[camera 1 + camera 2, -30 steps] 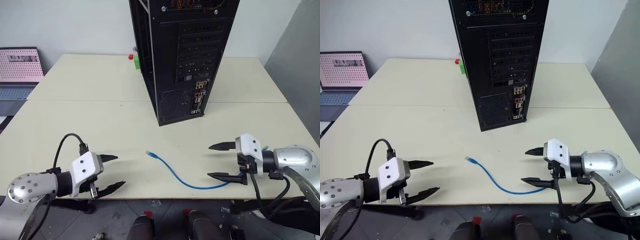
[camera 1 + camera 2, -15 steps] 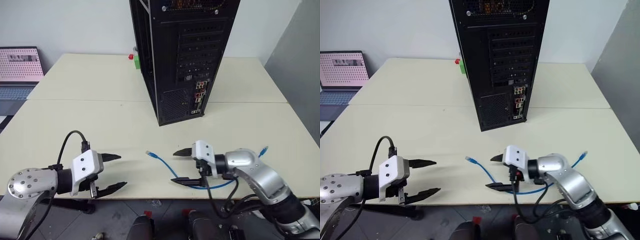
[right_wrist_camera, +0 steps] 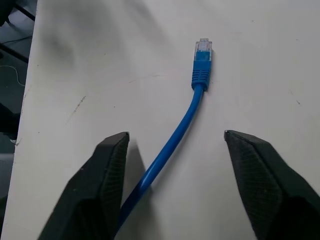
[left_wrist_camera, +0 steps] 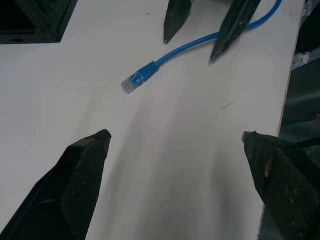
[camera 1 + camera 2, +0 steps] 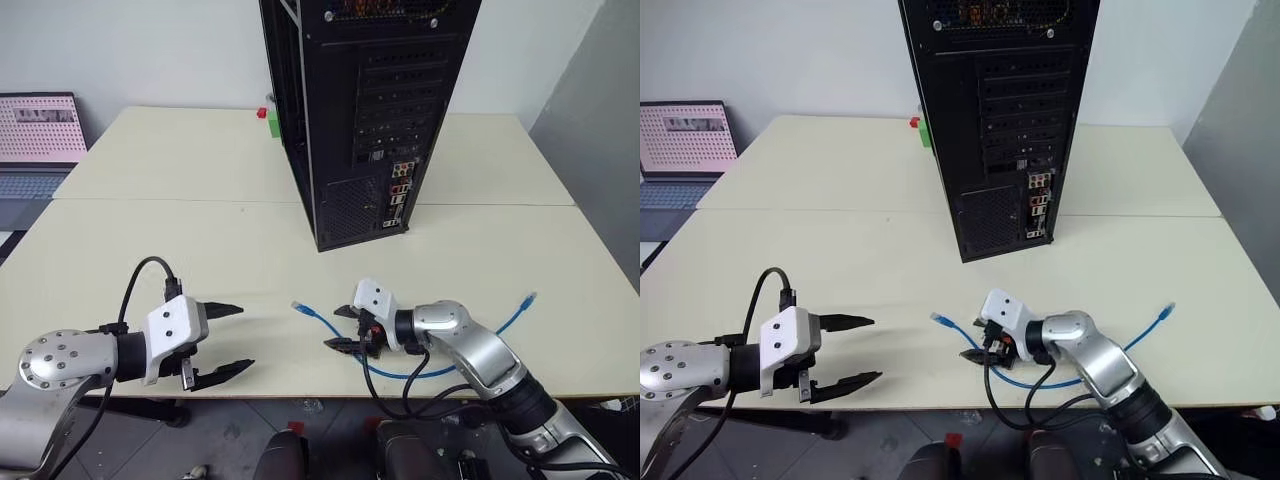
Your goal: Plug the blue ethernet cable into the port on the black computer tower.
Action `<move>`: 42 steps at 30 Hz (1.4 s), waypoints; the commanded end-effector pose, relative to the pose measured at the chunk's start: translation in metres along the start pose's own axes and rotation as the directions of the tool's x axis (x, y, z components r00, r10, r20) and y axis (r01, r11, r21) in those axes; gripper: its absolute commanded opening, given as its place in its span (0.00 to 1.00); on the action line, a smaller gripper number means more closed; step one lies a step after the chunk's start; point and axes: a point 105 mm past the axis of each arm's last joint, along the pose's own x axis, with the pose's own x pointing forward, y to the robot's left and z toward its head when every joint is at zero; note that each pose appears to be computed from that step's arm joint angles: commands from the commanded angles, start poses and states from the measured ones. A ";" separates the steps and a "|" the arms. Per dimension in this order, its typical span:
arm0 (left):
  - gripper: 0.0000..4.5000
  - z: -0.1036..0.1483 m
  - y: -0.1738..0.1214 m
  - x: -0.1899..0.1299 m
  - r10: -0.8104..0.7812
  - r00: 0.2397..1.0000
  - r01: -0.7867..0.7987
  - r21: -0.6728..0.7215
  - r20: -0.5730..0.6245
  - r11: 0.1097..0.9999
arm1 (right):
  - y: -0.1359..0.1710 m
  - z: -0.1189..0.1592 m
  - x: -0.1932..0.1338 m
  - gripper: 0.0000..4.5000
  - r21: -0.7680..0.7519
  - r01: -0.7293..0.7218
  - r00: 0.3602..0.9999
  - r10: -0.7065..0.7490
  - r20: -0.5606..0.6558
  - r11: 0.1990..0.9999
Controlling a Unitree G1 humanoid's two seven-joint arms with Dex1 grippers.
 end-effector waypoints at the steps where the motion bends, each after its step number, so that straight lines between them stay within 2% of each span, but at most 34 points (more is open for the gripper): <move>1: 1.00 0.008 0.000 0.002 -0.003 1.000 0.002 0.053 0.015 0.999 | 0.004 0.010 -0.003 0.51 -0.025 -0.012 1.000 0.012 0.010 1.000; 6: 1.00 0.010 0.002 0.004 -0.002 1.000 0.001 0.060 0.020 0.998 | 0.005 0.008 0.000 0.26 -0.029 0.011 1.000 -0.011 -0.015 1.000; 10: 1.00 0.010 0.001 0.007 -0.011 1.000 0.009 0.063 0.021 0.998 | -0.002 0.002 -0.006 0.01 -0.049 0.042 0.998 -0.044 -0.044 0.998; 13: 1.00 0.010 0.000 0.011 -0.018 1.000 0.016 0.067 0.025 0.998 | -0.009 -0.002 -0.022 0.00 -0.085 0.050 0.996 -0.056 -0.073 0.995; 20: 1.00 0.013 -0.002 0.020 -0.047 0.998 0.043 0.076 0.048 0.996 | -0.033 -0.020 -0.090 0.00 -0.154 0.092 0.972 -0.122 -0.202 0.984; 23: 1.00 0.018 -0.004 0.024 -0.065 0.995 0.059 0.075 0.072 0.995 | -0.037 -0.022 -0.102 0.00 -0.147 0.113 0.966 -0.143 -0.215 0.983; 26: 1.00 0.022 -0.008 0.029 -0.097 0.991 0.090 0.076 0.089 0.993 | -0.037 -0.022 -0.104 0.14 -0.148 0.121 0.968 -0.149 -0.200 0.982; 33: 1.00 0.026 -0.007 0.034 -0.113 0.989 0.105 0.081 0.098 0.991 | -0.034 -0.006 -0.096 0.56 -0.123 0.115 0.985 -0.129 -0.112 0.986; 34: 1.00 0.026 -0.008 0.035 -0.115 0.988 0.107 0.081 0.099 0.991 | -0.035 -0.003 -0.092 0.59 -0.103 0.121 0.987 -0.131 -0.089 0.987; 42: 1.00 0.025 -0.010 0.035 -0.119 0.988 0.111 0.076 0.101 0.991 | -0.040 -0.011 -0.066 0.59 -0.076 0.115 0.989 -0.121 -0.082 0.990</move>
